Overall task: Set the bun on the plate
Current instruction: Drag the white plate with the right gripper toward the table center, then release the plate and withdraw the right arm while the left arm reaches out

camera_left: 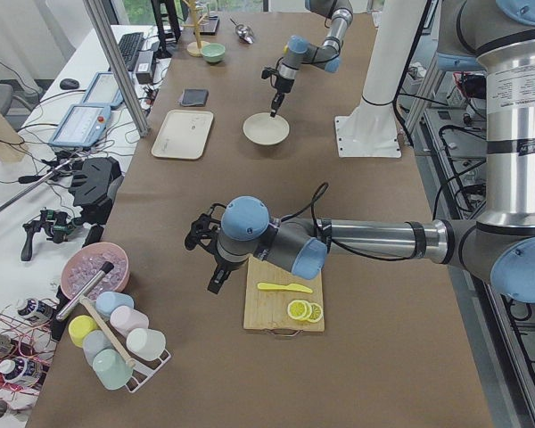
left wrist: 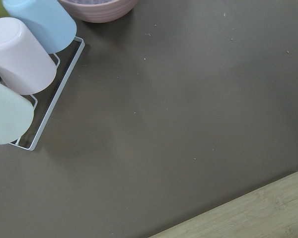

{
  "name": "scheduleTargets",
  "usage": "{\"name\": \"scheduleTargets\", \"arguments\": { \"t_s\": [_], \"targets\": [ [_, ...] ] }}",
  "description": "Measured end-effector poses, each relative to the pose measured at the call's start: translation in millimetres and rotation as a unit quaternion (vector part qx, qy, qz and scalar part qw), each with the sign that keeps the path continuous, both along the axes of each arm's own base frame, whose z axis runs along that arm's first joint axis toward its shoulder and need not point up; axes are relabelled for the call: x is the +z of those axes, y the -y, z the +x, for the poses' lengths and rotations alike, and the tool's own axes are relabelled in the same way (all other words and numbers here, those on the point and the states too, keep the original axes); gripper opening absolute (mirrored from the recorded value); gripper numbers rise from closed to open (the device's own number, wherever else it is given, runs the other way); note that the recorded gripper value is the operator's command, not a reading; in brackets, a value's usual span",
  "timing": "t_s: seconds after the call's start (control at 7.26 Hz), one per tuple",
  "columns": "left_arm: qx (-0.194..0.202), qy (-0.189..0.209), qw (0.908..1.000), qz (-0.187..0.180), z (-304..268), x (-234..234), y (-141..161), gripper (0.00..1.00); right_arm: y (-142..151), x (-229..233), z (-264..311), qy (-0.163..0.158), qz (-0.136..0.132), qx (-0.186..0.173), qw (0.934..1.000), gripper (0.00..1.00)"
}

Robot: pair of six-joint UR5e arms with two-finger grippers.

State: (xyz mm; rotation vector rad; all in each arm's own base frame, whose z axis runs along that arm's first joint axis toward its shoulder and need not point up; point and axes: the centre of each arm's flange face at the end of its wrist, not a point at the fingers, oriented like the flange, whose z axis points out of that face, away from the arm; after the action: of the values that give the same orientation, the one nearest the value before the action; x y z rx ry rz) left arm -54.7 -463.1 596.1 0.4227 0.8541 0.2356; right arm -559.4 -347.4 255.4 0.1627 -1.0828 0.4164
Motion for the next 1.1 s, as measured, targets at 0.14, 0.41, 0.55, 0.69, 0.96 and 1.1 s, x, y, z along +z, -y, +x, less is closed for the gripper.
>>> {"name": "scheduleTargets", "arguments": {
  "t_s": [0.14, 0.41, 0.55, 0.69, 0.96, 1.1],
  "targets": [
    [0.001, 0.000, 1.0000, 0.000, 1, 0, 0, 0.98, -11, -8, -11, -0.007, 0.001, -0.001, 1.0000, 0.67],
    [0.002, 0.000, 1.0000, 0.000, 2, 0, 0, 0.98, -15, -14, -15, -0.022, 0.003, 0.006, 0.9997, 1.00],
    [0.002, 0.000, 1.0000, -0.001, 2, 1, 0, 0.98, -10, -22, -4, -0.030, 0.003, 0.013, 0.9995, 1.00],
    [-0.004, -0.003, 1.0000, -0.008, 2, 0, 0, 0.98, 0, -36, 19, -0.037, 0.001, 0.016, 0.9992, 1.00],
    [-0.036, -0.027, 0.9983, -0.036, 17, -9, -2, 0.98, 38, -55, 86, -0.061, -0.007, 0.002, 0.9981, 1.00],
    [-0.049, -0.049, 0.9964, -0.048, 40, -14, -7, 0.98, 66, -54, 121, -0.070, -0.007, -0.005, 0.9975, 1.00]
  ]
}}
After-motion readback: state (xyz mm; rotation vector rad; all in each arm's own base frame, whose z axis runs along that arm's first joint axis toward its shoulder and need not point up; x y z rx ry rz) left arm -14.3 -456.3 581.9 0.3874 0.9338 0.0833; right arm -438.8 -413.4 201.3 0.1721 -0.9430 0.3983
